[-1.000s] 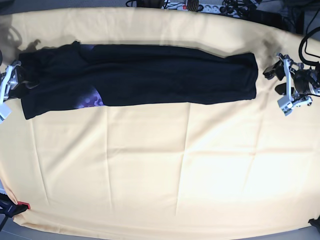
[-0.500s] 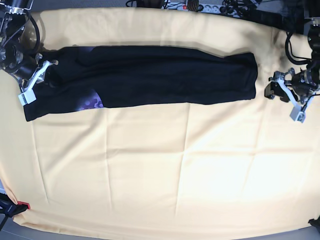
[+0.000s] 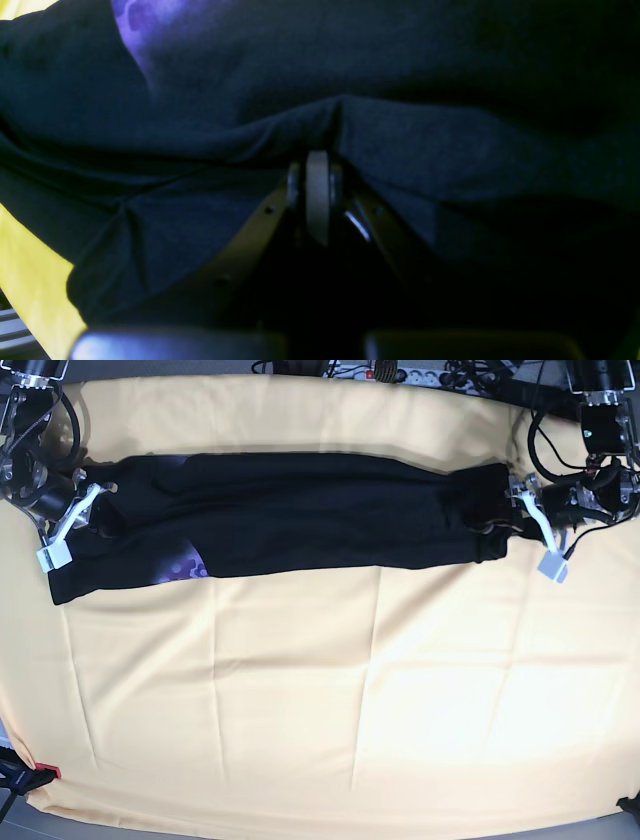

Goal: Fold the T-shirt properly
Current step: 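Grasp both ends of the folded strip with both grippers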

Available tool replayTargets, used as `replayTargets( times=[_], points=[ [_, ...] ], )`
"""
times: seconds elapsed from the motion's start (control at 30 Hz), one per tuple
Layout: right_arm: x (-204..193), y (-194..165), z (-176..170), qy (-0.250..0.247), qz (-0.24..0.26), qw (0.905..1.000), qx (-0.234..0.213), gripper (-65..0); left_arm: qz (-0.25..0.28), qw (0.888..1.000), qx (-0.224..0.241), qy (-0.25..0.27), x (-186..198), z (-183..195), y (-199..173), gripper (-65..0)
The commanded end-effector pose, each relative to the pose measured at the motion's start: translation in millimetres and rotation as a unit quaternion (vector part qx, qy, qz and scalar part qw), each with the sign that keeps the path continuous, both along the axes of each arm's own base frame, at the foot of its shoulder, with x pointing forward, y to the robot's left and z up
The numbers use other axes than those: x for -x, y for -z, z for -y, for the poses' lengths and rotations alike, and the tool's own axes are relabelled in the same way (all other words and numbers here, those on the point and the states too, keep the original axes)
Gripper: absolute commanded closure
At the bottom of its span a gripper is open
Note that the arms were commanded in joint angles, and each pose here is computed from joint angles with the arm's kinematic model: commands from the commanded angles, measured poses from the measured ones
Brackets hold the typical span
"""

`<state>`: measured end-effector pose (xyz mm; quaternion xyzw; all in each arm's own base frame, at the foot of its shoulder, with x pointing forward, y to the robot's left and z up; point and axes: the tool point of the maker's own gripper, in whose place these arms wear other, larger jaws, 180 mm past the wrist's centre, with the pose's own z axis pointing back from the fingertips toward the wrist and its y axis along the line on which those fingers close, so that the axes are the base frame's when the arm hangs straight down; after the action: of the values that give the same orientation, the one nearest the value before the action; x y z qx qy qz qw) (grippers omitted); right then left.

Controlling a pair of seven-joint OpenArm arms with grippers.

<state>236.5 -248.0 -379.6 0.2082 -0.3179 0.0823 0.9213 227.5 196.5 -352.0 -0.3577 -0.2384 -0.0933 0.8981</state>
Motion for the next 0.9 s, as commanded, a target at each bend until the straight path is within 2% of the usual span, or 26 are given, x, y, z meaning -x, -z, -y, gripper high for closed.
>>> replayTargets(
  times=[0.0,0.07,0.1,0.13,0.2,0.23,0.3,0.33,0.47,0.5,0.6,0.73,0.87],
  points=[
    [-3.2,-4.6,9.1,0.002,0.004,0.9999,0.016,0.0,-0.003,1.000,-0.007,0.013,3.3,-3.4,-2.5,-39.1],
    [-3.1,-4.5,8.9,0.002,0.004,0.9999,0.015,0.0,0.007,1.000,0.004,0.017,2.2,-0.4,-6.4,-36.9],
    [-3.2,-4.8,8.6,0.002,0.004,0.9999,0.014,0.0,0.013,1.000,0.004,0.018,0.4,-0.3,-7.7,-32.7],
    [-3.3,-5.0,8.5,0.002,0.004,0.9999,0.013,0.0,0.017,1.000,0.001,0.014,-1.9,-2.0,-8.5,-26.0],
    [-3.4,-6.5,6.1,0.001,0.005,1.0000,0.005,0.0,0.028,1.000,-0.012,0.004,-7.8,-8.4,-9.2,-6.7],
    [-3.7,-8.2,4.0,0.000,0.007,1.0000,-0.003,0.0,0.035,0.999,-0.022,-0.003,-11.4,-13.0,-9.3,0.0],
    [-5.8,-13.9,-1.0,-0.001,0.015,0.9996,-0.022,0.0,0.044,0.998,-0.040,-0.025,-19.3,-23.6,-10.1,0.0],
    [-7.9,-18.4,-4.2,-0.001,0.023,0.9991,-0.037,-3.7,0.047,0.997,-0.048,-0.039,-23.8,-29.3,-10.8,0.0],
    [-19.1,-39.9,-9.3,-0.003,0.055,0.9957,-0.074,-32.1,0.057,0.994,-0.081,-0.046,-30.6,-45.9,-14.8,0.0],
    [-22.7,-46.1,-10.1,-0.006,0.063,0.9948,-0.080,-36.1,0.058,0.993,-0.087,-0.045,-31.4,-49.0,-16.5,0.0],
    [-34.8,-69.7,-16.9,-0.020,0.091,0.9902,-0.103,-36.9,0.062,0.990,-0.118,-0.039,-34.6,-64.5,-22.5,0.0],
    [-39.1,-96.6,-20.0,-0.042,0.109,0.9846,-0.130,-36.8,0.061,0.980,-0.187,-0.024,-35.3,-96.1,-31.8,0.0],
    [-34.0,-102.4,-8.7,-0.038,0.105,0.9855,-0.128,-36.8,0.064,0.968,-0.241,-0.013,-38.7,-124.6,-49.4,0.0]
  ],
)
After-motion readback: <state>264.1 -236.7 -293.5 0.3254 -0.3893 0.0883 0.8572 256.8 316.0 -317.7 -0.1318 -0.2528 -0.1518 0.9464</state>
